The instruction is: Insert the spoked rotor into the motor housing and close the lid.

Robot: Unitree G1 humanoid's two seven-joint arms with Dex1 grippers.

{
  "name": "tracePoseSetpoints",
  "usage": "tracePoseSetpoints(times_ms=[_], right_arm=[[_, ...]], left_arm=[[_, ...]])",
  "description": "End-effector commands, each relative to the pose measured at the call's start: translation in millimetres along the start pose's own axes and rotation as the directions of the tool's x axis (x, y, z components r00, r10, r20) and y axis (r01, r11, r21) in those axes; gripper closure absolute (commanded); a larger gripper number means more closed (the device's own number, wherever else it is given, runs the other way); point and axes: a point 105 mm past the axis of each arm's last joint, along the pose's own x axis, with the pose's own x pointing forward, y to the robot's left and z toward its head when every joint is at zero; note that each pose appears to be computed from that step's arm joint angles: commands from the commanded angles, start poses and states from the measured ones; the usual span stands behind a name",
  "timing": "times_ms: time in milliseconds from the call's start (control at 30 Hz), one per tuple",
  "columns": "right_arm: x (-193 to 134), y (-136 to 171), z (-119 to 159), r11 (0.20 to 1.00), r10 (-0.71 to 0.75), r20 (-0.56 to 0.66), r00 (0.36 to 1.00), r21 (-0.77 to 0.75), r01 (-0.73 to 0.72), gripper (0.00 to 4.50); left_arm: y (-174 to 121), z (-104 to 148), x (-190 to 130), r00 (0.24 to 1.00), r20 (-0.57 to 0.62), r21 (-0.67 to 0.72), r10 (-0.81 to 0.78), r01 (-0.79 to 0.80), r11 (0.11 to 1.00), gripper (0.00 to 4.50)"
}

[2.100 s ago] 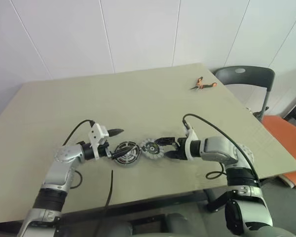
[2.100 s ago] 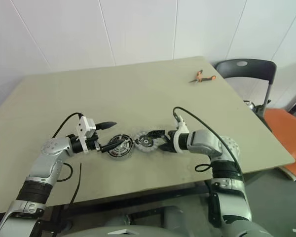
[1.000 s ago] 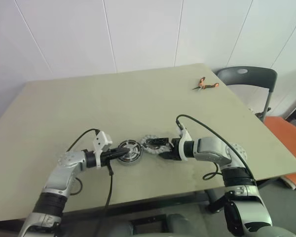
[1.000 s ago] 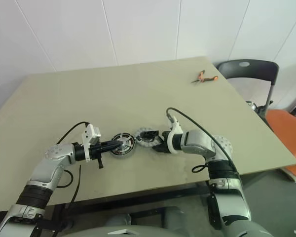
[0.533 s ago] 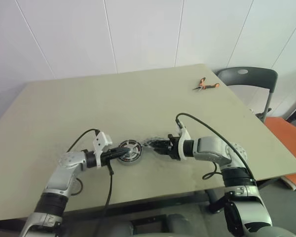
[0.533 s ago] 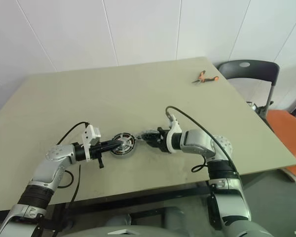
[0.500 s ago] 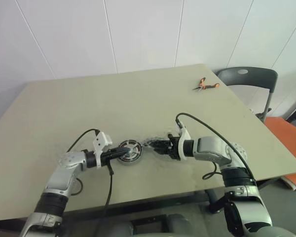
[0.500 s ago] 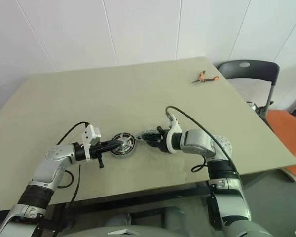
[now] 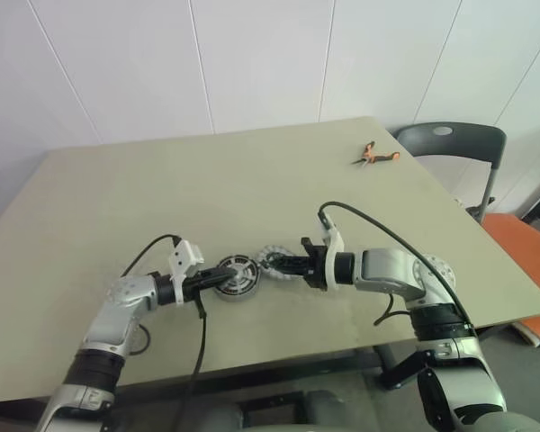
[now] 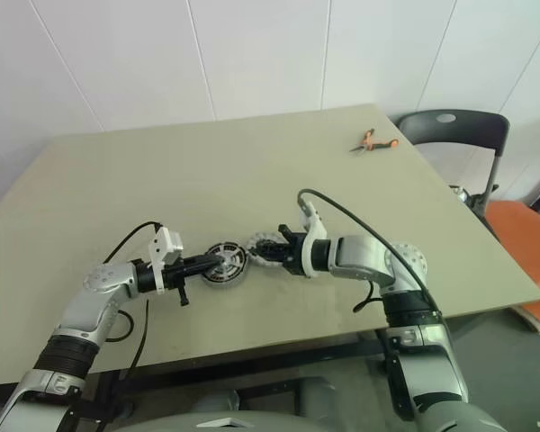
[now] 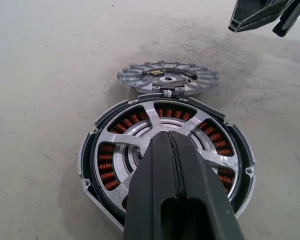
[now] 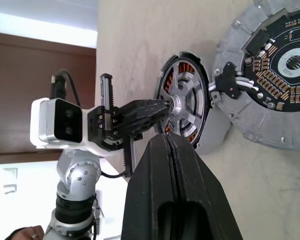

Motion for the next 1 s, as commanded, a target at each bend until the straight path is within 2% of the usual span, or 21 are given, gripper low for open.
tracePoseSetpoints(times_ms=[33, 133, 300, 433, 567, 1000], right_arm=[[-4, 8, 7, 0.999, 0.037, 0.024, 0.999, 0.001, -0.037, 4.10], [-6, 7, 6, 0.999, 0.041, 0.011, 0.999, -0.005, -0.041, 3.33], [-8, -1, 3, 1.000, 0.010, 0.008, 1.000, 0.009, -0.010, 1.63], [-14, -28, 5, 0.990, -0.115, 0.036, 0.993, 0.088, 0.111, 0.22], [-18, -39, 3, 0.981, -0.161, 0.041, 0.986, 0.118, 0.155, 0.22], [-13, -33, 10, 0.975, -0.180, 0.091, 0.980, 0.149, 0.165, 0.22]], left_arm=[[1, -6, 0, 1.000, -0.029, -0.003, 0.002, -0.002, 1.000, 4.50], [1, -7, 0, 1.000, -0.029, -0.003, 0.000, 0.000, 1.000, 4.50], [1, -8, 0, 1.000, -0.030, -0.003, -0.004, 0.003, 1.000, 4.50], [0, -8, 0, 1.000, -0.031, -0.004, -0.006, 0.006, 1.000, 4.50], [0, -9, -1, 0.999, -0.034, -0.006, -0.007, 0.007, 1.000, 4.50], [-4, -5, 2, 1.000, -0.023, -0.008, -0.016, 0.016, 1.000, 4.50]])
